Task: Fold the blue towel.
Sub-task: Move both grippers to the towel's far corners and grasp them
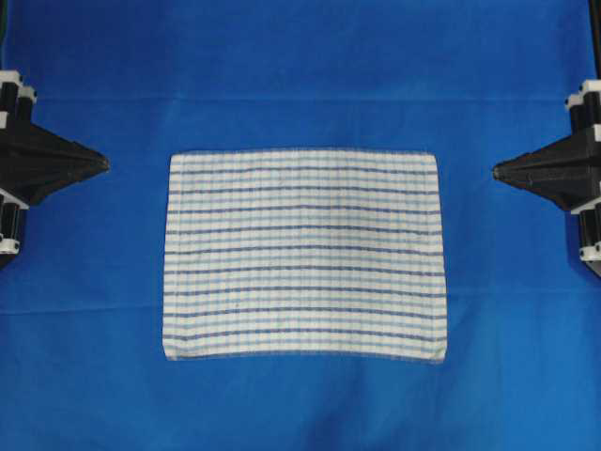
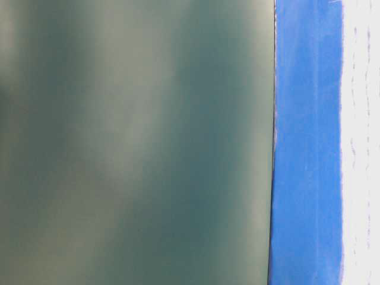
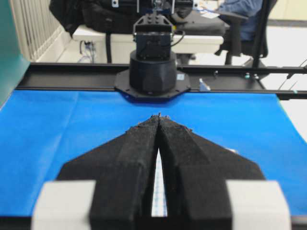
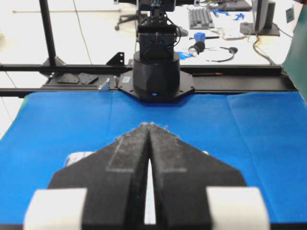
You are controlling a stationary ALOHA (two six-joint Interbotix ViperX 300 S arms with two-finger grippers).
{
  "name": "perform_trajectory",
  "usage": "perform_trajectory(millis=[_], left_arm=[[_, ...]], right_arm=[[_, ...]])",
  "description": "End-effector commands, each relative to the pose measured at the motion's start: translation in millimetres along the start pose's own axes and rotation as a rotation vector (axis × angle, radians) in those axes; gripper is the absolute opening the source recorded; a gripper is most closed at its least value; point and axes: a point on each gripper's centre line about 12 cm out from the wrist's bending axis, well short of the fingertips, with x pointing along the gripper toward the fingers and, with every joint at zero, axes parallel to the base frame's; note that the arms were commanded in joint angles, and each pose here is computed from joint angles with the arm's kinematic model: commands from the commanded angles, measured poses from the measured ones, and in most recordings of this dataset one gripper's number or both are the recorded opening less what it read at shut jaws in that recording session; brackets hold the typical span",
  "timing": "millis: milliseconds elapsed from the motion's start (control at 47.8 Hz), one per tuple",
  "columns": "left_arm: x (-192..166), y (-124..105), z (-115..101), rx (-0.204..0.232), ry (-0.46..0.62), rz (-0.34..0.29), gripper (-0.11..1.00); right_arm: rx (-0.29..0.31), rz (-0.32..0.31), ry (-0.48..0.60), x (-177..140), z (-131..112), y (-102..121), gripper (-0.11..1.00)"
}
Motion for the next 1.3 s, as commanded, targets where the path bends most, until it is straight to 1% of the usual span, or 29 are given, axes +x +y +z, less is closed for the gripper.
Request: perform_trajectory(millis=[0, 84, 167, 230, 335, 460, 523, 628, 649, 690, 711, 753, 921, 962, 983, 1025, 1109, 1276], left_arm=[[4, 1, 4, -0.016, 0.008, 0.009, -0.01], [5, 4, 2, -0.013, 0.015, 0.021, -0.01], [7, 9, -2, -0.012, 0.038, 0.047, -0.01], [9, 14, -7, -0.013, 0.059, 0.072, -0.01], [13, 26, -17, -0.028, 0.102, 0.127, -0.01], [18, 39, -30, -0.036, 0.156, 0.184, -0.01], [20, 45, -36, -0.04, 0.184, 0.21, 0.0], [24, 54, -49, -0.055, 0.235, 0.247, 0.01], [26, 56, -52, -0.065, 0.251, 0.253, 0.02], [27, 58, -57, -0.076, 0.268, 0.261, 0.08], [28, 59, -59, -0.082, 0.278, 0.265, 0.12], [29, 61, -66, -0.092, 0.303, 0.273, 0.24], [32, 69, -93, -0.116, 0.401, 0.304, 0.72], [34, 70, -101, -0.12, 0.43, 0.305, 0.8], [35, 70, -107, -0.122, 0.45, 0.306, 0.83], [37, 71, -114, -0.125, 0.479, 0.306, 0.84], [41, 72, -132, -0.134, 0.541, 0.309, 0.83], [45, 75, -166, -0.146, 0.647, 0.315, 0.83]], right_arm=[[0.004, -0.009, -0.025, 4, 12, -2, 0.0], [0.006, -0.026, 0.011, 6, 10, -5, 0.0], [0.019, -0.072, 0.062, 8, 8, -14, 0.0], [0.033, -0.106, 0.093, 8, 6, -21, 0.0], [0.056, -0.158, 0.146, 10, -2, -32, 0.0], [0.082, -0.218, 0.219, 11, -17, -45, 0.0], [0.094, -0.248, 0.275, 12, -28, -51, 0.0], [0.111, -0.282, 0.346, 14, -43, -59, 0.0], [0.113, -0.287, 0.361, 15, -46, -60, 0.0], [0.119, -0.293, 0.389, 16, -52, -62, 0.01], [0.121, -0.296, 0.403, 17, -54, -63, 0.01], [0.128, -0.304, 0.436, 18, -62, -65, 0.06], [0.169, -0.336, 0.569, 23, -92, -73, 0.54], [0.174, -0.34, 0.597, 25, -100, -74, 0.62], [0.18, -0.343, 0.614, 25, -104, -75, 0.62], [0.184, -0.346, 0.639, 26, -111, -76, 0.6], [0.197, -0.353, 0.687, 30, -125, -78, 0.56], [0.221, -0.364, 0.77, 36, -154, -82, 0.57]])
